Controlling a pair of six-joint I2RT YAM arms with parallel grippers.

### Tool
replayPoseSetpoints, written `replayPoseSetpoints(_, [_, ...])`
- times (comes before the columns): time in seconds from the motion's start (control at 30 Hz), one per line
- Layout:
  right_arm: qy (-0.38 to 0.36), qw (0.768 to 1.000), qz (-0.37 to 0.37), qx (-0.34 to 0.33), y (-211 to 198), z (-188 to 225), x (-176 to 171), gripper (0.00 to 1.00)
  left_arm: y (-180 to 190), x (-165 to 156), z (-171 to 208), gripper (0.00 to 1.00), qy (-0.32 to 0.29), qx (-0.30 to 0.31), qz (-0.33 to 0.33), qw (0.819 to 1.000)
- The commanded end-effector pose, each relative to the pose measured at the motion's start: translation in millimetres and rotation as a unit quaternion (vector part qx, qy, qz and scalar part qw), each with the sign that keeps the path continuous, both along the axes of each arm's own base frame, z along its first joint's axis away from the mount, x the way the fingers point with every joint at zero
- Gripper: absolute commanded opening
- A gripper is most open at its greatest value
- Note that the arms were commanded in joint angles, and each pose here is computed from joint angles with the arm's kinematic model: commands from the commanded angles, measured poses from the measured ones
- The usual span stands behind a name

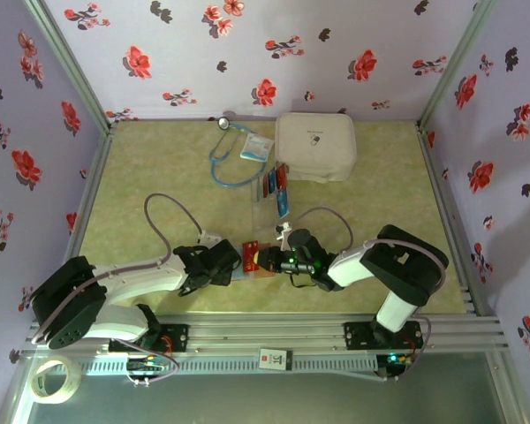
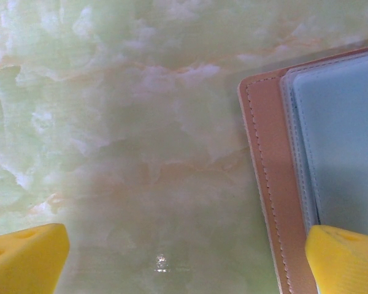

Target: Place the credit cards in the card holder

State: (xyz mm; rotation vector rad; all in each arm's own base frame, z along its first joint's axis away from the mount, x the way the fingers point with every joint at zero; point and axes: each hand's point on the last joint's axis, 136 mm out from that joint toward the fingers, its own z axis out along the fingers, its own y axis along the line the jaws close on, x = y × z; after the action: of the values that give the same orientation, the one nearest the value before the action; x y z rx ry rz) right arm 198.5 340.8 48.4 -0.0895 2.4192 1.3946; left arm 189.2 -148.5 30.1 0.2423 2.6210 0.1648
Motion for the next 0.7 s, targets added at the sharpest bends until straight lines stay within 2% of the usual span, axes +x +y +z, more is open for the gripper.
replayPoseSetpoints(0.0, [0.007, 1.0, 0.005, 0.014, 1.7, -0.8, -2.9, 0.0, 7.7, -4.3, -5.4, 1.0, 0.007, 0.012, 0.009, 1.0])
replayPoseSetpoints(0.67, [0.017, 1.0, 0.002, 0.014, -2.4, -9.5, -7.7, 0.0, 7.5, -4.5, -5.2, 1.0, 0.006, 0.01, 0.009, 1.0])
